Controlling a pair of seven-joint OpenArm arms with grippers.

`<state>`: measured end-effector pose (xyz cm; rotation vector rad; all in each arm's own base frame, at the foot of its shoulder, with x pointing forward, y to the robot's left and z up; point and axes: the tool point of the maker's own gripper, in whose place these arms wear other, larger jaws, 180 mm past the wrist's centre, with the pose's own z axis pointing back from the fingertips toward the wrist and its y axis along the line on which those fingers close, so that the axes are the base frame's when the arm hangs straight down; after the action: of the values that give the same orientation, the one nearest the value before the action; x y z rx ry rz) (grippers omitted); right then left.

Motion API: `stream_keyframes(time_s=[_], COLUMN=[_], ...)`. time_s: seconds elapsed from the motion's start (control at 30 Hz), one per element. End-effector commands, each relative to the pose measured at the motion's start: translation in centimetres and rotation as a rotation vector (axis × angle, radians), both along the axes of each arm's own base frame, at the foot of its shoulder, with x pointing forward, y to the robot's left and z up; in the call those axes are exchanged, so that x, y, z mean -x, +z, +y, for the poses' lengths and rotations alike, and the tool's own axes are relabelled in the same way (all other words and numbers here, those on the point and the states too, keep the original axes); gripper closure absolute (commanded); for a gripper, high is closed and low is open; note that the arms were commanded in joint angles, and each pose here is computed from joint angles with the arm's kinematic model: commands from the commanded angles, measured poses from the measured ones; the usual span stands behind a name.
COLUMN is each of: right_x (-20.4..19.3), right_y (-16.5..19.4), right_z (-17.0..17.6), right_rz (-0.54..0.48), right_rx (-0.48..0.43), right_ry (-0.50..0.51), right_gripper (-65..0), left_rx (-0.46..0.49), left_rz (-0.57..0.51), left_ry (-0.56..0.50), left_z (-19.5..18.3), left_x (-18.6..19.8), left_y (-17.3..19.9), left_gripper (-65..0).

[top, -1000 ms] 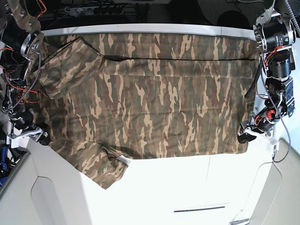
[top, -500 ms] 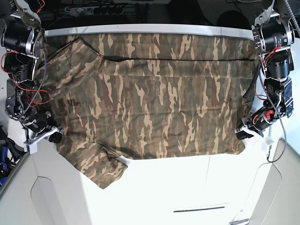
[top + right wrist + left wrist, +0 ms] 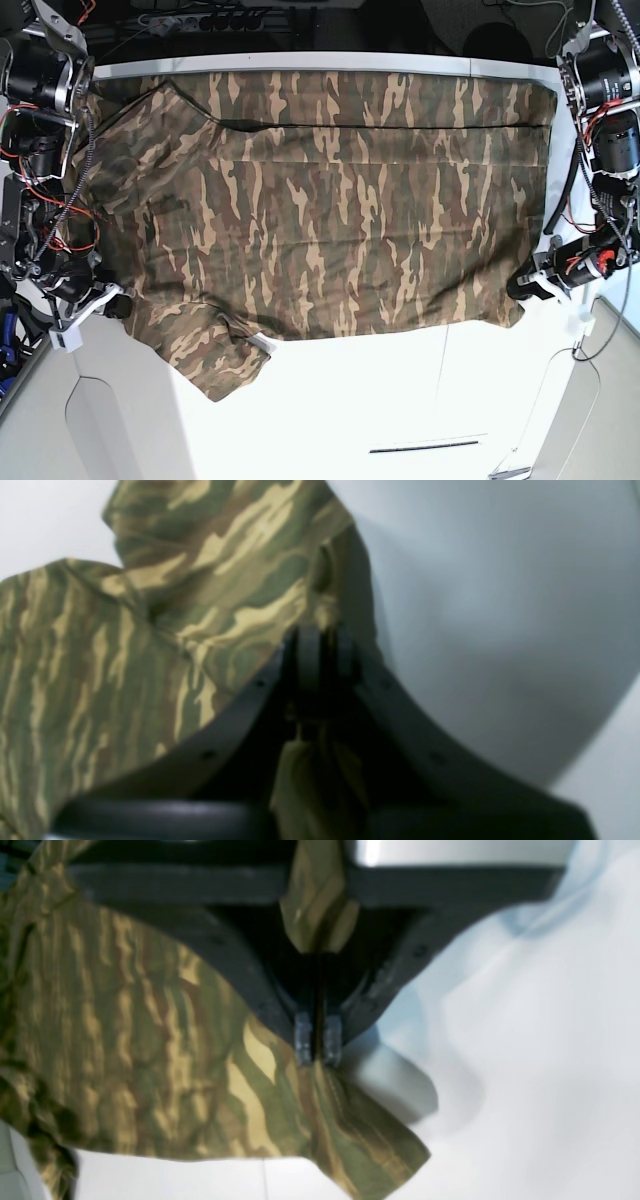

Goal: Fold the T-shirt properly
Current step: 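Lift the hem with both grippers and fold it over toward the collar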

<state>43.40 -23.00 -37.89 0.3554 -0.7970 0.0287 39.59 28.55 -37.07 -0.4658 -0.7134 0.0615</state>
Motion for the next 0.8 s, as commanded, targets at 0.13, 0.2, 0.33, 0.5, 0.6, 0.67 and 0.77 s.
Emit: stream_keyframes(time_s=[0.13,0.2,0.33,0.5,0.6,0.67,0.77], right_x=[-0.5,0.0,1.3,3.8,5.1,5.8,7.0], right_y=[3.4,3.5,3.7,2.9,2.5,2.5,2.6], right_z=[-1.6,-1.7,-2.2,-3.0,-3.3,-3.4,-3.6], right_rz=[-0.062,-0.061,-0.074,-0.054,-0.046,-0.047,-0.050], right_rx=[-0.001,-0.004,-0.006,0.043,0.070,0.078,0.068], right_ry=[0.012,0.016,0.022,0.042,0.051,0.053,0.050], right_gripper=[0.0,0.0,0.0,0.0,0.0,0.0,0.0], left_rx=[0.013,0.024,0.063,0.059,0.030,0.003,-0.046], left_rz=[-0.051,-0.041,-0.018,0.010,0.018,0.011,0.019], left_ry=[-0.031,-0.046,-0.095,-0.158,-0.201,-0.233,-0.275], left_z=[1.6,1.7,1.0,0.5,0.1,-0.3,-0.3], left_x=[-0.5,-0.2,0.6,3.2,5.0,6.1,7.8], left_y=[4.1,4.6,5.5,5.4,5.2,5.4,5.5], left_gripper=[0.0,0.0,0.0,0.0,0.0,0.0,0.0])
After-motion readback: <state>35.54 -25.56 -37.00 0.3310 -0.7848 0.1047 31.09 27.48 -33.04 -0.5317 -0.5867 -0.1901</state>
